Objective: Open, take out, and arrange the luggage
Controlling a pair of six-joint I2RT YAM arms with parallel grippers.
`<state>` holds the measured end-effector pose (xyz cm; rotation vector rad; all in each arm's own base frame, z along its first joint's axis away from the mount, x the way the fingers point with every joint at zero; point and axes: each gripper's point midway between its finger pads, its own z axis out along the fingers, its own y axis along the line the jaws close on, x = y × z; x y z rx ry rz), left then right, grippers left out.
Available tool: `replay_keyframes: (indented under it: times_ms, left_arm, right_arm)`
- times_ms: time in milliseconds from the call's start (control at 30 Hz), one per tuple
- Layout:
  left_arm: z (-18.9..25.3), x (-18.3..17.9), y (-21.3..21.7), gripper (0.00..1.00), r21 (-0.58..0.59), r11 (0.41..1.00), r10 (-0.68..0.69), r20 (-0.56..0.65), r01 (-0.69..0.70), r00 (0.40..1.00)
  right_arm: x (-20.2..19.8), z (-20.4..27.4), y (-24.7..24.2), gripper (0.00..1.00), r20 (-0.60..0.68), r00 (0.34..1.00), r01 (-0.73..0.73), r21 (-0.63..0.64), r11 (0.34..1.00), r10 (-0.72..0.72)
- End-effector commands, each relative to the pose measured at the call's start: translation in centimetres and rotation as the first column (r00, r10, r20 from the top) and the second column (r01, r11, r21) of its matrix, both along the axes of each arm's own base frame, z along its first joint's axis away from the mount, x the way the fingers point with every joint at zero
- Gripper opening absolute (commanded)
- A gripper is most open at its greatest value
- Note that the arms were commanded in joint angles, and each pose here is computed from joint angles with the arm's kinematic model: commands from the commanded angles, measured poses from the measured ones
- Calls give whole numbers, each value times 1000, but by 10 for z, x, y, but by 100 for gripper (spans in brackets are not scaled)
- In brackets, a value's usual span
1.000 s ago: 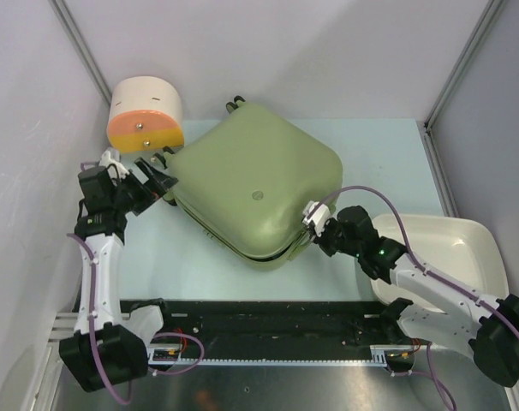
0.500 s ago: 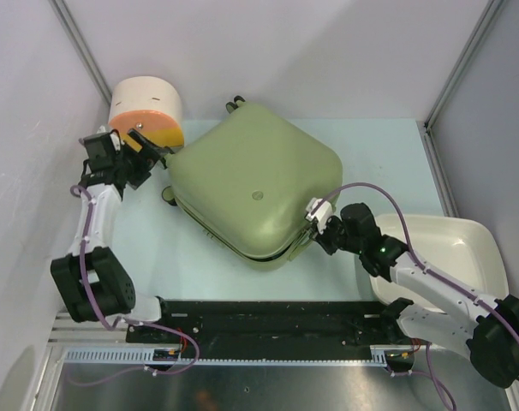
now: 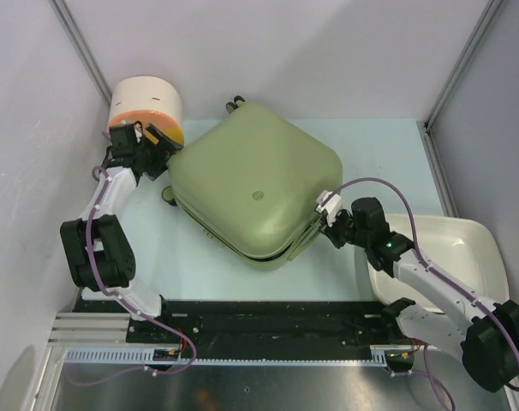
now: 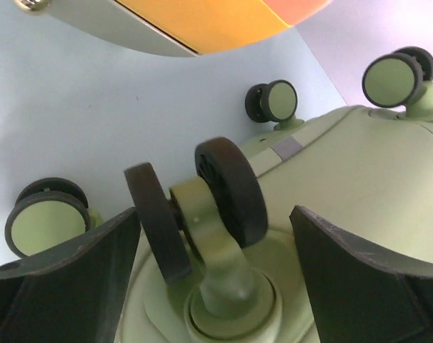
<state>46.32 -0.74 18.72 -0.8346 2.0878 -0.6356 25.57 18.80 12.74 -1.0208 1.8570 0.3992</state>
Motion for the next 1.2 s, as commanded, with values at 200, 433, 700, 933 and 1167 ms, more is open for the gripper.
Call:
replay_keyframes:
  times_ms: [200,433,700,933,1167]
  left_arm:
    - [15,15,3,34,33,999,-44,62,42,997]
    - [10,22,11,0,46,993,-115,69,112,991]
    - [3,28,0,0,83,973,-221,77,215,972]
    - [5,37,-12,0,112,955,-286,88,275,954]
    - [3,40,-32,0,137,924,-370,89,357,925]
  right_arm:
    - [52,40,-48,0,170,976,135,37,990,-139]
    - [99,58,-126,0,278,937,198,78,977,-212]
    - [164,61,-161,0,303,944,96,129,987,-132]
    - [220,67,-162,0,379,922,20,148,989,-75]
    - [263,58,-135,0,453,891,-72,183,980,-19]
